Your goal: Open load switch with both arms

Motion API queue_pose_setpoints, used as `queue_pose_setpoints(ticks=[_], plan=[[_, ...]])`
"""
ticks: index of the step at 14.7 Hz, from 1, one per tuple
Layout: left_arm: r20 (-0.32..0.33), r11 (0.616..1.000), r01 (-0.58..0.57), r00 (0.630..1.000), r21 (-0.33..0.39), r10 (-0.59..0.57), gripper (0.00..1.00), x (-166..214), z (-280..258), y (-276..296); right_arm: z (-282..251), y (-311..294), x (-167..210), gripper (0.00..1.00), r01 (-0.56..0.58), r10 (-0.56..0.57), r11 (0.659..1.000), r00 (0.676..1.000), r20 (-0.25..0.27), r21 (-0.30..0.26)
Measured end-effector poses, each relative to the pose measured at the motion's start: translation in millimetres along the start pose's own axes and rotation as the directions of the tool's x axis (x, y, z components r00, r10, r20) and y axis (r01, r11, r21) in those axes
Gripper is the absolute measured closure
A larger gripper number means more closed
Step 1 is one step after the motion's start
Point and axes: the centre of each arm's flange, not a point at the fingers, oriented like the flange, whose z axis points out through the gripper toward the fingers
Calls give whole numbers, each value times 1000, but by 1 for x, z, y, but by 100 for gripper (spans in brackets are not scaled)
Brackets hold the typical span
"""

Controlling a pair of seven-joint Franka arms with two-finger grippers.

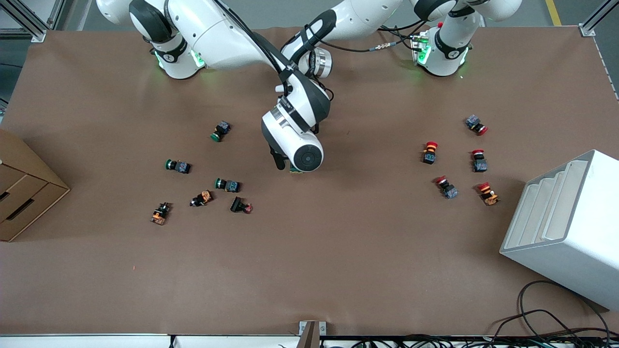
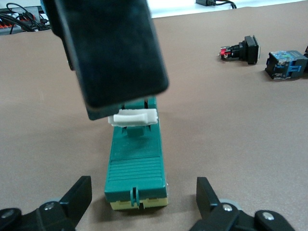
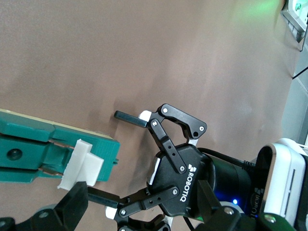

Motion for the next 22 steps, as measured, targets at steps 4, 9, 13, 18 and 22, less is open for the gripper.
queue_pose_setpoints(ticks=[4, 9, 13, 18, 22], plan=[[0, 1000, 0, 1000, 1, 0, 4, 0, 0, 0, 6, 0, -3, 0, 3, -3, 1000, 1000, -8, -6], [-2, 1000, 3, 1000, 1, -3, 4, 1, 1, 0, 7, 0, -3, 0, 2, -2, 1000, 1000, -9, -7], [-2, 1000, 4, 1000, 2, -4, 4, 2, 2, 0, -22, -1, 8, 0, 0, 0, 1000, 1000, 12, 26], [-3, 1000, 6, 1000, 6, -6, 4, 4, 3, -1, -124, 11, 68, 0, 214, -214, 962, 977, -17, 170], [-6, 1000, 12, 1000, 9, -12, 4, 6, 6, -1, -186, 19, 141, 0, 466, -411, 849, 879, -243, 250]])
